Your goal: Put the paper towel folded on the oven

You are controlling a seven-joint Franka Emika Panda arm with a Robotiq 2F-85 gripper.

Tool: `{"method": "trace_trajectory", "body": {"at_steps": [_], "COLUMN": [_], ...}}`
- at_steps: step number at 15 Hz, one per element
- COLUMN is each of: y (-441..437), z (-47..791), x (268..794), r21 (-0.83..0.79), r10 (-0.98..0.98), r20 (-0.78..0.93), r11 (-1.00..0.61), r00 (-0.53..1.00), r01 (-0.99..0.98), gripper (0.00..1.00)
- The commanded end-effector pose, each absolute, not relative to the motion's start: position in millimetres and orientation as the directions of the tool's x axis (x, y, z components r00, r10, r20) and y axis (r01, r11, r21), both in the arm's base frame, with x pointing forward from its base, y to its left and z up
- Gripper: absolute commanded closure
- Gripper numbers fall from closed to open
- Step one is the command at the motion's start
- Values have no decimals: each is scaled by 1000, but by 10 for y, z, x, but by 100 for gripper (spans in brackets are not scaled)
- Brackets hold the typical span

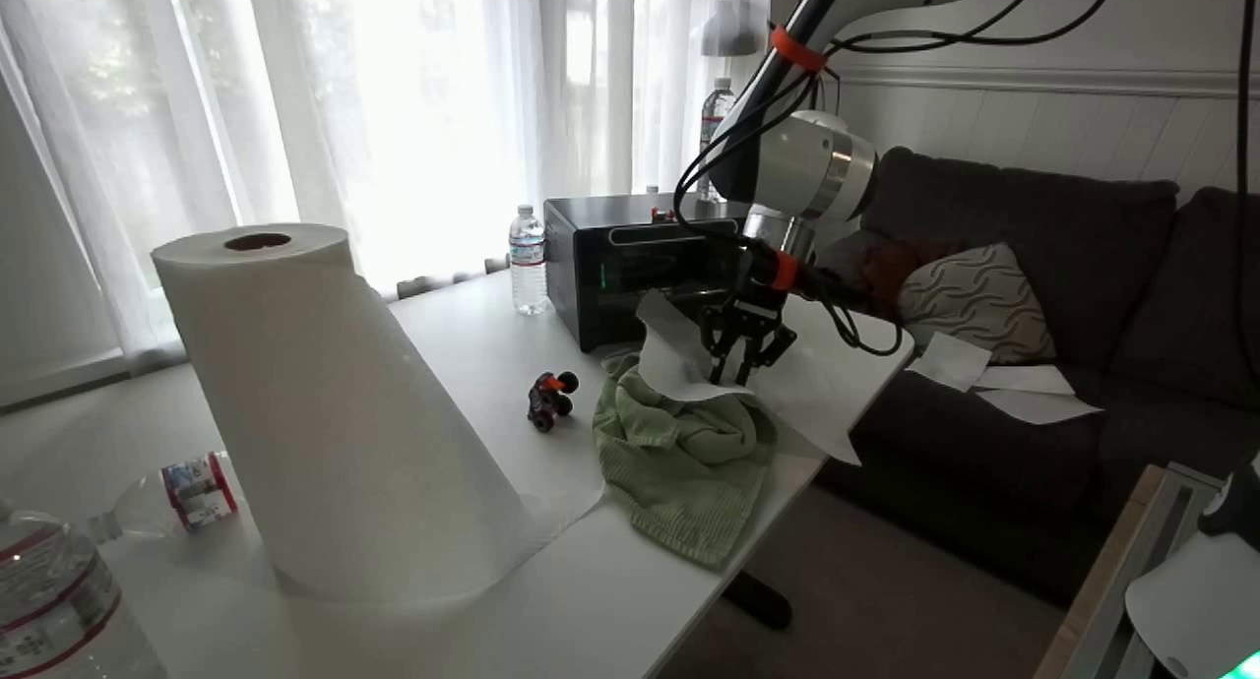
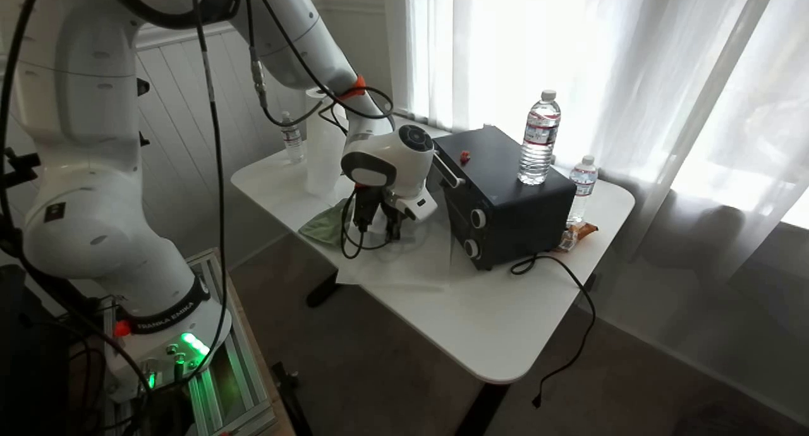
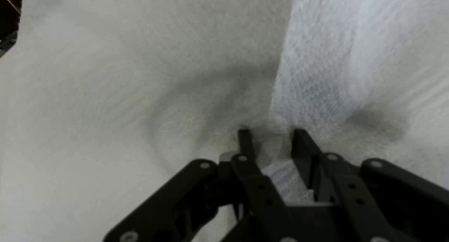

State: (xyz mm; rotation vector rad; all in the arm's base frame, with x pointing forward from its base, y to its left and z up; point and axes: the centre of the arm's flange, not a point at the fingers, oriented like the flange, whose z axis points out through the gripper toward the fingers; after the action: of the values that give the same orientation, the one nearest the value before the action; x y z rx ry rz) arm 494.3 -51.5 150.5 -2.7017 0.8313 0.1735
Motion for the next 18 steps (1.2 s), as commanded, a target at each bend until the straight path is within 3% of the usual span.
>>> {"method": "trace_trajectory", "body": {"at_steps": [1,4,8,18], "y": [-519,-524,-526,-553], "z": [1445,1528,1776,2347], "x": [5034,5051,4958,4635], "r21": [-282,-286,-249,-240], "r10": [-552,-556,-580,-623], "r20": [-202,-194,-176,-108], "r11": [-758,-756,-755,-740], "r00": [809,808,795,775], "r01": [-588,-589,-606,-628], "gripper": [95,99,93,94]}}
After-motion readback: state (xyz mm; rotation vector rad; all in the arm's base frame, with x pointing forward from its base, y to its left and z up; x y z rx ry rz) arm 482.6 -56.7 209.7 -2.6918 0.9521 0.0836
